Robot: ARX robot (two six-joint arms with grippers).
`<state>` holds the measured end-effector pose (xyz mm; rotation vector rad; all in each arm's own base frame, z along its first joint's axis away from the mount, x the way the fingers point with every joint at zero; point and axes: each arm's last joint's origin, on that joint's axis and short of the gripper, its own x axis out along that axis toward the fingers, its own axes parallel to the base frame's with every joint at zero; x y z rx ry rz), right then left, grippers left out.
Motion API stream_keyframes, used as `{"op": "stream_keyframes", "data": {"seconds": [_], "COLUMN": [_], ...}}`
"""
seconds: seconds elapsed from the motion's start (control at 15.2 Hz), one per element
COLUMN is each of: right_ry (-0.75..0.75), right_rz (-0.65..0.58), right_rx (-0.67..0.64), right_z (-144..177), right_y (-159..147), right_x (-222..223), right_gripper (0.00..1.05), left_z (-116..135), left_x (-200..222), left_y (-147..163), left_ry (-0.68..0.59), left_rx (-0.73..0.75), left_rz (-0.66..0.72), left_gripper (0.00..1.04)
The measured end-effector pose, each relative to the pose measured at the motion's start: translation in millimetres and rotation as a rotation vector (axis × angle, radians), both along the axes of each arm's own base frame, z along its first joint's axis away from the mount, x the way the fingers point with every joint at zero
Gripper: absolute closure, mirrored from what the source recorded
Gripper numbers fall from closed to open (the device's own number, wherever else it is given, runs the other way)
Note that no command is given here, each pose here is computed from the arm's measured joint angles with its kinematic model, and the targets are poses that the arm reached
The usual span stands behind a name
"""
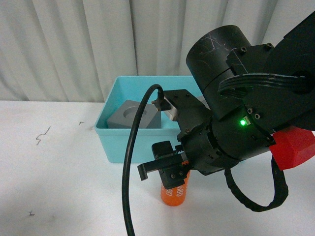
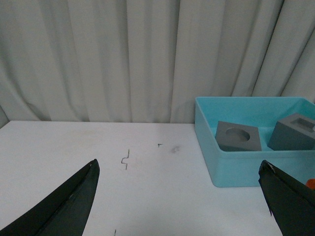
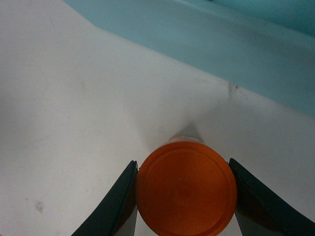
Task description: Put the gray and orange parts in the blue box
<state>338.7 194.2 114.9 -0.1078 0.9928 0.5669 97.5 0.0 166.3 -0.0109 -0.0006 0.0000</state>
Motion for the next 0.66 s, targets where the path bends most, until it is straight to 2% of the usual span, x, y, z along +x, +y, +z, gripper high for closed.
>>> {"op": "stream_keyframes", "data": {"seconds": [0.13, 0.26, 0.4, 0.46, 0.53, 0.66], "right_ry": [0.0, -0.044, -0.101, -0.135, -0.188, -0.246], "right_rz": [0.001, 0.023, 0.059, 0.086, 0.047, -0.011], "right_rx": [-0.001, 0.029, 0.07, 0.104, 0.13, 0.139], "right_z": [6.3, 30.1, 59.2, 84.0, 112.8, 128.9], "right_y": [-0.7, 0.1, 0.5, -1.2, -16.0, -35.7], "right_x": [-2.0, -6.2, -13.3, -19.1, -5.1, 11.5], "right_gripper": [0.57, 0.57, 0.58, 0.58, 0.58, 0.58], "left_z": [0.0, 0.0, 0.0, 0.0, 0.0, 0.0], "left_x": [0.0, 0.0, 0.0, 0.0, 0.0, 0.0], "left_y": [0.0, 0.0, 0.0, 0.0, 0.0, 0.0], "left_ry": [0.0, 0.0, 0.0, 0.0, 0.0, 0.0], "left_rx": [0.0, 0.0, 0.0, 0.0, 0.0, 0.0], "left_rz": [0.0, 0.0, 0.0, 0.0, 0.0, 0.0], "left_gripper": [0.07, 0.07, 0.07, 0.07, 0.07, 0.07]}}
